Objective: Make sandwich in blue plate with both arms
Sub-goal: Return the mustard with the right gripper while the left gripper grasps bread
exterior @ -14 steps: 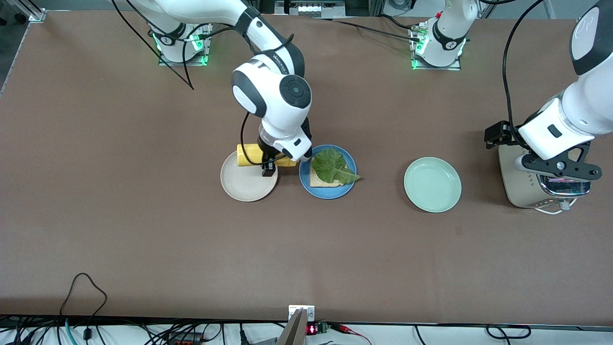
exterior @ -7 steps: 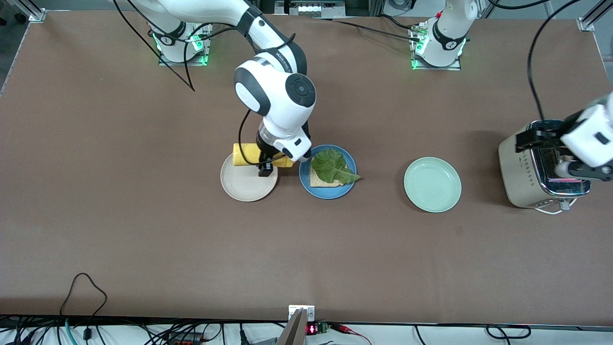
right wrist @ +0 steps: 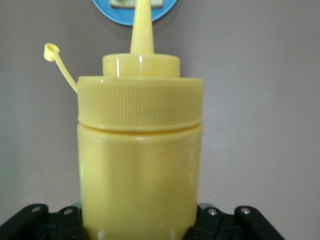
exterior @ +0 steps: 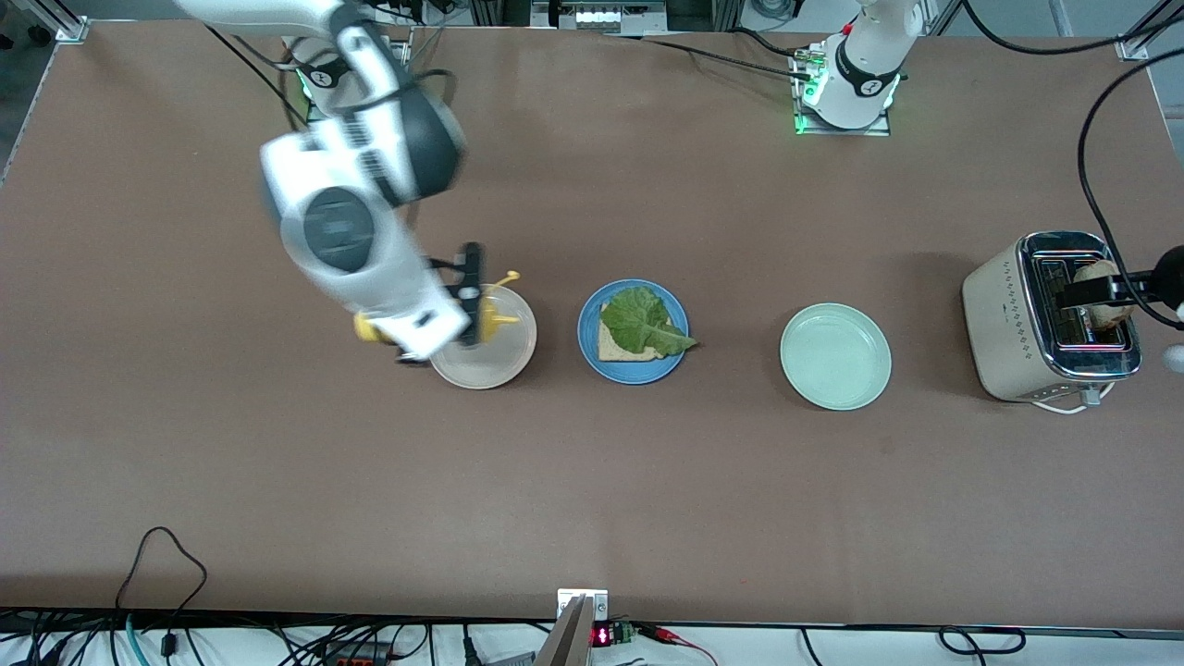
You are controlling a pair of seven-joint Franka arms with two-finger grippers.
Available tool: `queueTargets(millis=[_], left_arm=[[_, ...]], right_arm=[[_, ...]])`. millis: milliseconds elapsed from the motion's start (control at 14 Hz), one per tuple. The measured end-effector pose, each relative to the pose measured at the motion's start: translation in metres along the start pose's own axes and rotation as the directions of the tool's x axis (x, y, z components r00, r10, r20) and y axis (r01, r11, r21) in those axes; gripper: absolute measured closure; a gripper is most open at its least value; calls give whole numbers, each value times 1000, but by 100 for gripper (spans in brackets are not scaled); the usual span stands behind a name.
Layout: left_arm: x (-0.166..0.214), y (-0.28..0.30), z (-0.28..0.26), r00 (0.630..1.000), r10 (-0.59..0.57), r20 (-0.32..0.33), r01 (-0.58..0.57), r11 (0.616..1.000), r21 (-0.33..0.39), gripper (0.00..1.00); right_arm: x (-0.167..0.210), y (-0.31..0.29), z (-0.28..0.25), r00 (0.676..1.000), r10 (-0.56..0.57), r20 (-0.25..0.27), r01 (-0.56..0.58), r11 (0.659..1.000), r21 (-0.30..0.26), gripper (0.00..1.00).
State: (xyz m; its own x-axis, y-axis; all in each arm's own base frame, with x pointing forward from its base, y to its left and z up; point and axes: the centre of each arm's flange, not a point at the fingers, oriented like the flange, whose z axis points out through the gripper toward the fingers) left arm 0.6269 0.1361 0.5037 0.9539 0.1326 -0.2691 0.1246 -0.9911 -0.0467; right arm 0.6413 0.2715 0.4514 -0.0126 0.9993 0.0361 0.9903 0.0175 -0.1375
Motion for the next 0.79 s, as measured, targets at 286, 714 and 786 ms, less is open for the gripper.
queueTargets(millis=[286,714,786], left_arm=[[11,-66,45,997,7,72,-16,993,116,0],[15,-138,116,988,151,30,-154,983,96,2],[13,-140,124,985,167,41,-170,981,90,5]], right_arm=[[-102,25,4,935,14,-354,22,995,95,56],[-251,37,105,644,20,-765,76,993,90,56],[-268,36,128,589,11,-808,88,993,78,56]])
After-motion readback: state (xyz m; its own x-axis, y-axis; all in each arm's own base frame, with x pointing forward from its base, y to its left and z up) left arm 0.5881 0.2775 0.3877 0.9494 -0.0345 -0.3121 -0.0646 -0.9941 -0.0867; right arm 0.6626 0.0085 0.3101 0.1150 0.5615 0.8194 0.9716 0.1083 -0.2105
